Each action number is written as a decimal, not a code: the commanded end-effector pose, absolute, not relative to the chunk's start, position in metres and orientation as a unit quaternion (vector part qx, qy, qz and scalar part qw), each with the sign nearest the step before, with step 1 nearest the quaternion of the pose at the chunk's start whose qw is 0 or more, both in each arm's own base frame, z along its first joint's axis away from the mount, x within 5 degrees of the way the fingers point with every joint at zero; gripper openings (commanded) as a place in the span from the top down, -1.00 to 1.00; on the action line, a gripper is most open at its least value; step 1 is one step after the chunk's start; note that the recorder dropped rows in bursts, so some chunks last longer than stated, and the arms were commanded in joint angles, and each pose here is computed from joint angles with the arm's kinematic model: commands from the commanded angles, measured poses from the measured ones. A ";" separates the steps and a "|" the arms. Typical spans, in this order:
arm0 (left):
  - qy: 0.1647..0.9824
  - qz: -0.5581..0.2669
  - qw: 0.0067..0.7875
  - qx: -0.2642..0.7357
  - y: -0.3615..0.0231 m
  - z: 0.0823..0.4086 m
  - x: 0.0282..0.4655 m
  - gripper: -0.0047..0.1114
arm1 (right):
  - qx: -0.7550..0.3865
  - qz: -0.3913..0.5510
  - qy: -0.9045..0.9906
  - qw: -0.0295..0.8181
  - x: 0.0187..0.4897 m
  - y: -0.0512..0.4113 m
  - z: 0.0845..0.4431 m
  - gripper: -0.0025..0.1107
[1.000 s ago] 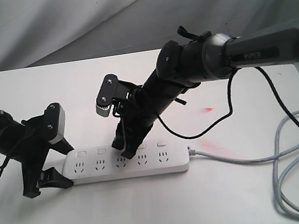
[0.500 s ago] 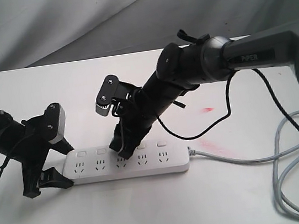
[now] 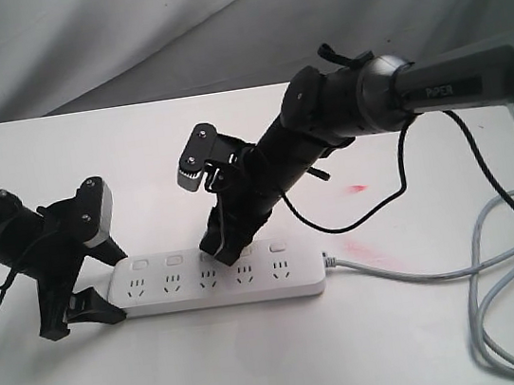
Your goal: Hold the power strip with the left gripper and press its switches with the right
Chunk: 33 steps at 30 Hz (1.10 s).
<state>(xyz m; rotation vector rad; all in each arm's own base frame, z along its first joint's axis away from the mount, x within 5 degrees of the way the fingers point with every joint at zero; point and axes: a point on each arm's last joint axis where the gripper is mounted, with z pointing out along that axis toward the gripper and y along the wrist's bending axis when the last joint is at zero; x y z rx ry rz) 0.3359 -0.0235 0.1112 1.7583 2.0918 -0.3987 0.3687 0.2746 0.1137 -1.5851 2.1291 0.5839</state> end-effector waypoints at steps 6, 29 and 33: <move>0.741 -0.142 0.189 0.628 -0.025 0.111 0.337 0.24 | -0.596 0.199 0.759 0.169 0.361 0.275 0.084 0.30; 0.741 -0.142 0.189 0.628 -0.025 0.111 0.337 0.24 | -0.587 0.189 0.759 0.207 0.374 0.247 0.146 0.30; 0.741 -0.142 0.189 0.628 -0.025 0.111 0.337 0.24 | -0.588 0.190 0.759 0.205 0.374 0.247 0.145 0.30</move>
